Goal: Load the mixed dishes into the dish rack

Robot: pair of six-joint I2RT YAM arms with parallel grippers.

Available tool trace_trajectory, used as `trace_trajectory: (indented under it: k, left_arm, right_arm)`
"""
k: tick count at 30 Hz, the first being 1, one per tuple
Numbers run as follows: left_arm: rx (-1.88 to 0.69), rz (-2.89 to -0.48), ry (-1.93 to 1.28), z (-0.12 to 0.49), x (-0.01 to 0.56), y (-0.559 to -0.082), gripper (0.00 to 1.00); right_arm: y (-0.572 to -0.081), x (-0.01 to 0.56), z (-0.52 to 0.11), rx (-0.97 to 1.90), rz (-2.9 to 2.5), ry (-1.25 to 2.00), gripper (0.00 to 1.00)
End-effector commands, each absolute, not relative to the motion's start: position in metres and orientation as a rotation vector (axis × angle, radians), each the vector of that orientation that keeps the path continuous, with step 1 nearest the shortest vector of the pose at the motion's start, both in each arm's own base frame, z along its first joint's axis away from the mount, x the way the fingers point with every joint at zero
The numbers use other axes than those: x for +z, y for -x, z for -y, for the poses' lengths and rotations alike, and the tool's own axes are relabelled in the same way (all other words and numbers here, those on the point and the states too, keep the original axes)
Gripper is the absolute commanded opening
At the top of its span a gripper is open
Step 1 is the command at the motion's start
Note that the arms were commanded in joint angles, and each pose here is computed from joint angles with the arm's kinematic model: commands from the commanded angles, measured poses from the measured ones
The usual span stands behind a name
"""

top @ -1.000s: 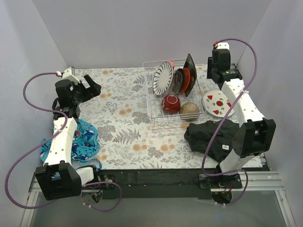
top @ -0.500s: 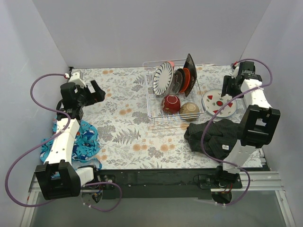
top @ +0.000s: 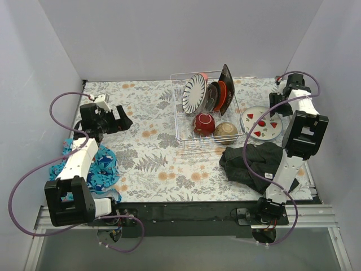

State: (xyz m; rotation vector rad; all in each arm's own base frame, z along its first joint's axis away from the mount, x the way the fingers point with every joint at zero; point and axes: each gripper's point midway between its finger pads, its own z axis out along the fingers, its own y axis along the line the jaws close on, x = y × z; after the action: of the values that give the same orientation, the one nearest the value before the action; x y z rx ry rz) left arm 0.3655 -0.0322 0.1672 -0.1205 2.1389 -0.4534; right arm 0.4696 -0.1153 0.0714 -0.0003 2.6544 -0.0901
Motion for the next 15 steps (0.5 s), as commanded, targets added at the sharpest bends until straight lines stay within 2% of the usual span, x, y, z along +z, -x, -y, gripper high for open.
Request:
trace_trajectory:
  k: [1, 7, 15]
  left_arm:
    - [-0.479, -2.149, 0.06, 0.037, 0.155, -0.373, 0.98]
    - [-0.514, -2.174, 0.052, 0.04, 0.143, -0.383, 0.98]
    - [-0.519, -2.198, 0.027, 0.041, 0.136, -0.392, 0.98]
  right_arm:
    - [-0.499, 0.082, 0.138, -0.188, -2.595, 0.137, 0.66]
    - [-0.515, 0.07, 0.155, -0.245, -2.6, 0.254, 0.68]
    - [-0.51, 0.046, 0.137, 0.049, -2.649, 0.262, 0.67]
